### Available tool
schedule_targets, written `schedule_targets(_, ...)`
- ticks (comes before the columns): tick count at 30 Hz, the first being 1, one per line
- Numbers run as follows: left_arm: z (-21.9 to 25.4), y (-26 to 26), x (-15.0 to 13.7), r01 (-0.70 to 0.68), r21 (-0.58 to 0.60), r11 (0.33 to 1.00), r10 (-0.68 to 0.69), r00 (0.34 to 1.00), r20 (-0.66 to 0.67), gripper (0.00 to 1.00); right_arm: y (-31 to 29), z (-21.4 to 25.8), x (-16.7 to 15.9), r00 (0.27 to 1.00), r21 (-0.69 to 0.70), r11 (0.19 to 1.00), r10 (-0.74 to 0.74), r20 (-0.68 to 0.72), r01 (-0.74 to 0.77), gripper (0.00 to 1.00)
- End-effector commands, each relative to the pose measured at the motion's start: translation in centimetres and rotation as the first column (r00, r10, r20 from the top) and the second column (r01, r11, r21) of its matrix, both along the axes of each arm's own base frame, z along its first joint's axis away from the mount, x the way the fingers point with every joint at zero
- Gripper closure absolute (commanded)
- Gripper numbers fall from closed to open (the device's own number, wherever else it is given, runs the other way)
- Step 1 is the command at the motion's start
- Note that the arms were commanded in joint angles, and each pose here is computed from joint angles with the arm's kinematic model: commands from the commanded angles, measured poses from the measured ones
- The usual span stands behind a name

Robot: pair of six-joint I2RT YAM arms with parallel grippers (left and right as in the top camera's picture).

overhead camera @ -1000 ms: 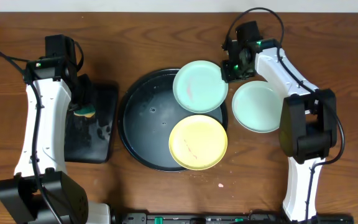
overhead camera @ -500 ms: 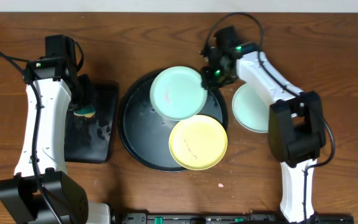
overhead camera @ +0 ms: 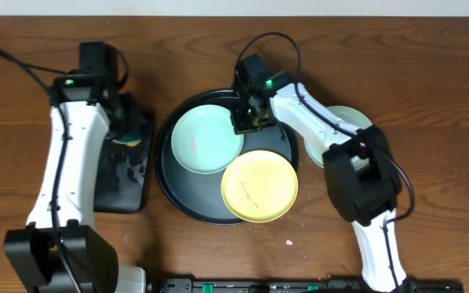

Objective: Clean dirty plates on tray and stack at the side

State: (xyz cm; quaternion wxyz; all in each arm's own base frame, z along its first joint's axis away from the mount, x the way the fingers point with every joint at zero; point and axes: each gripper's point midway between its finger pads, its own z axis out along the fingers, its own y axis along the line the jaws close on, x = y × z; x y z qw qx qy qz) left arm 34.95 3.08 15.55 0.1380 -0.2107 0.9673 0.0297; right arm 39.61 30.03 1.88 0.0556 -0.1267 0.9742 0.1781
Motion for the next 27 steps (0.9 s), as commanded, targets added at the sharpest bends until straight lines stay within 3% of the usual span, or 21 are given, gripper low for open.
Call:
schedule_targets(1,-2.4,-2.9,0.3,0.071,-0.021,0.997,-0.072,0.996,-0.057,0.92,-1.3,-3.0,0.3,0.995,-0.040,0.996,-0.077,-0.064,0.074,0.99)
schedule_targets(9,-5.9,-9.1,1.7,0.251,-0.127,0.960,-0.262,0.961,-0.084,0.92,-1.7,-2.9,0.7,0.993,-0.022,0.996,-0.090,-0.074,0.089,0.99)
schedule_targets(13,-8.0,-10.0,2.2,0.281,-0.132,0.950,-0.296,0.949,-0.110,0.92,-1.7,-2.9,0.6,0.994,-0.024,0.996,-0.085,-0.076,0.083,0.99)
schedule_targets(18,-11.1,-12.0,2.9,0.380,-0.224,0.897,-0.411,0.904,-0.115,0.92,-1.7,-2.9,0.6,0.994,-0.024,0.997,-0.081,-0.074,0.080,0.99)
schedule_targets(27,-16.4,-14.5,-0.1,0.321,-0.421,0.848,-0.451,0.855,-0.256,0.93,-1.7,-2.9,0.6,0.994,-0.024,0.997,-0.081,-0.075,0.080,0.99)
